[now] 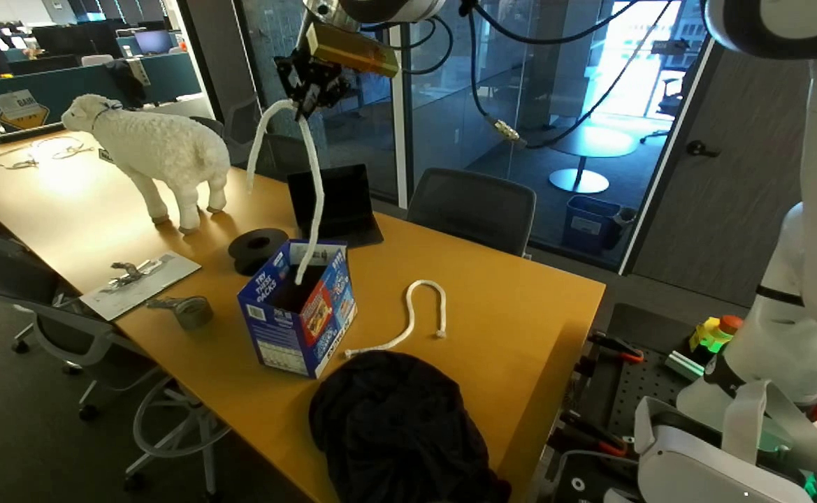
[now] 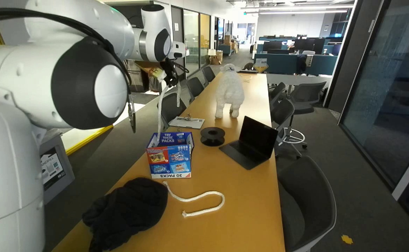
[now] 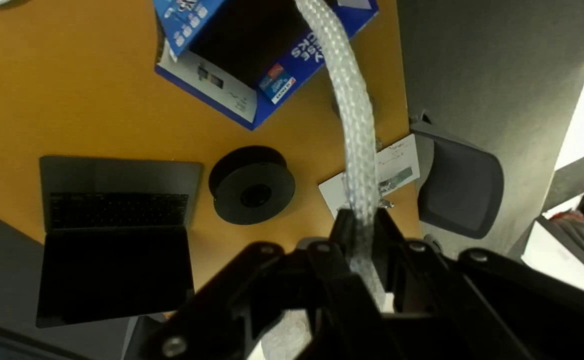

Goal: Put the ropes in the box

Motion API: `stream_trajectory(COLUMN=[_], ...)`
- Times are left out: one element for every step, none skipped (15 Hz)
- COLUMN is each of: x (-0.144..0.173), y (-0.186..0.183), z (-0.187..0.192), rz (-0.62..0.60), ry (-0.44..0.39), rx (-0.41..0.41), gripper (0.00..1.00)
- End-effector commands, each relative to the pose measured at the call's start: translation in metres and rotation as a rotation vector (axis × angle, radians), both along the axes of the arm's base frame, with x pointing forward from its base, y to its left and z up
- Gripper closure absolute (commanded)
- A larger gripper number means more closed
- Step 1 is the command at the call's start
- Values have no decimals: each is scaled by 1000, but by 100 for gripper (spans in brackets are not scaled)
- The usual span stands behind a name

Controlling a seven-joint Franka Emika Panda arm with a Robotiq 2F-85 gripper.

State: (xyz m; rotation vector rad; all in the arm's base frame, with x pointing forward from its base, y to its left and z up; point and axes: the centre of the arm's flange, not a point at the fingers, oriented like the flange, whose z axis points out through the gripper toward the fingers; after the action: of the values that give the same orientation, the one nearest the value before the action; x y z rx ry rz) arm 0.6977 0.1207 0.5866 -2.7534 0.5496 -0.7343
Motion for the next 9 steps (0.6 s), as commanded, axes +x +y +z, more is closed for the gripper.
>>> stream_trajectory(x=[35,39,43,46,50,53,56,58,60], y=[29,36,43,50,54,57,59,59,57], z=[8,4,-2,-10,-19,-30,-39,-48,-59], rz=[-94,-100,-105,-106,-107,-106,-107,-108,-110], ry=[-79,-86,-91,-92,-90,-82,-73,-64,-59], rx=[102,112,114,117,116,109,101,90,72], gripper=[91,91,91,91,91,91,91,91,91])
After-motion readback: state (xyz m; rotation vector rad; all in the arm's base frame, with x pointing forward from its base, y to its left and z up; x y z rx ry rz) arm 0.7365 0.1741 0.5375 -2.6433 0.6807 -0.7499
